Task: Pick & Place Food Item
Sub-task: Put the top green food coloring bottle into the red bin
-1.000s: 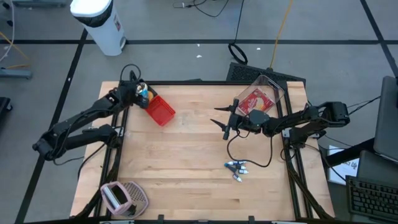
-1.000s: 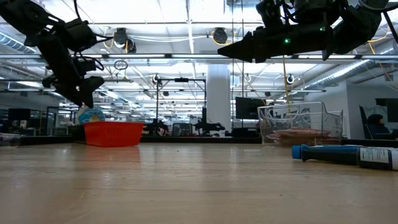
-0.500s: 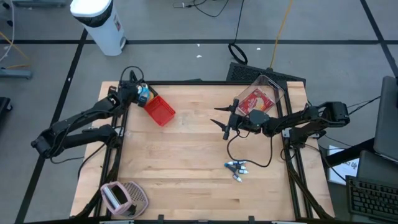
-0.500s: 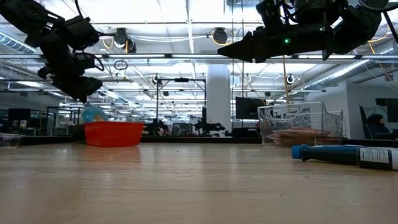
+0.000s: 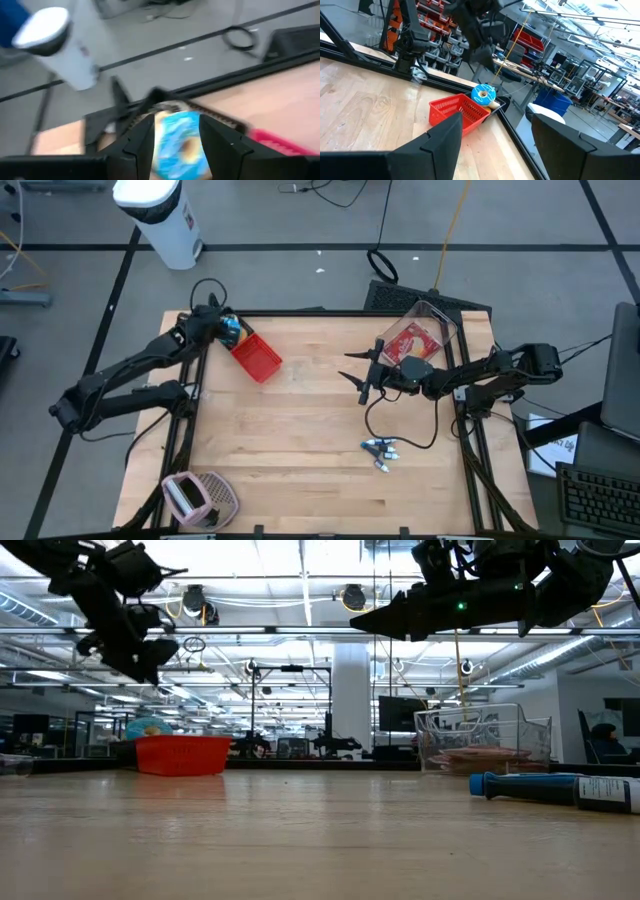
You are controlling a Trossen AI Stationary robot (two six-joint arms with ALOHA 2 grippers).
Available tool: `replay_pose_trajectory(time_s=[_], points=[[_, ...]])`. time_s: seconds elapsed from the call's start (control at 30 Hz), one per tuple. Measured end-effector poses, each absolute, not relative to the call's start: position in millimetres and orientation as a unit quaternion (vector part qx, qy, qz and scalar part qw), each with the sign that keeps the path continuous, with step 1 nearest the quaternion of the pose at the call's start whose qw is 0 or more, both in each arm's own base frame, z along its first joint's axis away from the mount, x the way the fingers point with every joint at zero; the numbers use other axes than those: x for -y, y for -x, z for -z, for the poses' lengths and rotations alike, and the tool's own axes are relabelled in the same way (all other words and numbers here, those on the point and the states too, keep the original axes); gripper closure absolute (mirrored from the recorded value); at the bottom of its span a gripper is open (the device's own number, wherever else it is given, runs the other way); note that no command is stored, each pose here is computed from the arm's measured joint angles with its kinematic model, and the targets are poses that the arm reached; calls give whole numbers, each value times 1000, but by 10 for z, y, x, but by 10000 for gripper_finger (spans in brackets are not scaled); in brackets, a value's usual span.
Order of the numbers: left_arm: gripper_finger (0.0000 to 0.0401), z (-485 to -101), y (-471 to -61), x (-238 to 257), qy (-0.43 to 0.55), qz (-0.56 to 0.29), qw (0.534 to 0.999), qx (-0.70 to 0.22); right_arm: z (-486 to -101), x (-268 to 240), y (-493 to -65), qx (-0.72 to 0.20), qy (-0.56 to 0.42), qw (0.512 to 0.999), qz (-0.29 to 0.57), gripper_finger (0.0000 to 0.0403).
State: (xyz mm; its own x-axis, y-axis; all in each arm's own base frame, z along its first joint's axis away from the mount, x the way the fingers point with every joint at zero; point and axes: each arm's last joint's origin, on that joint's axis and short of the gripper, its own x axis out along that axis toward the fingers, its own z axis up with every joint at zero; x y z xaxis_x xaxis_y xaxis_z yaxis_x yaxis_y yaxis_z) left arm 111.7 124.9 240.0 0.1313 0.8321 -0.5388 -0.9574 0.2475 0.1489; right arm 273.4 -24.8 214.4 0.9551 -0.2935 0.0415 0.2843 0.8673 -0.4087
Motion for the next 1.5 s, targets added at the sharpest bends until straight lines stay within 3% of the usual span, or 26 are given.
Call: replay_pose_trajectory(time_s=[0.33,0.57,0.7,0.93,1.23,1.5], points=[[244,-2822,-1380,-1057,192,-385,881,-197,-2146,233,-2735,-9,210,966,148,177],[244,-2966,-1355,-556,133,-247,948,-152,-2148,206,-2737,-8,212,967,143,177],[244,-2843,-1167,-321,98,-228,963,-109,-2148,206,-2737,-8,213,966,143,177],[244,-2308,-1041,-15,39,-41,996,-66,-2151,206,-2737,-6,213,966,144,177],[244,-1957,-885,16,11,-90,996,-25,-2151,206,-2737,-6,212,967,144,177],[244,-1815,-902,37,11,-81,996,-25,-2140,205,-2737,-12,210,967,143,177]])
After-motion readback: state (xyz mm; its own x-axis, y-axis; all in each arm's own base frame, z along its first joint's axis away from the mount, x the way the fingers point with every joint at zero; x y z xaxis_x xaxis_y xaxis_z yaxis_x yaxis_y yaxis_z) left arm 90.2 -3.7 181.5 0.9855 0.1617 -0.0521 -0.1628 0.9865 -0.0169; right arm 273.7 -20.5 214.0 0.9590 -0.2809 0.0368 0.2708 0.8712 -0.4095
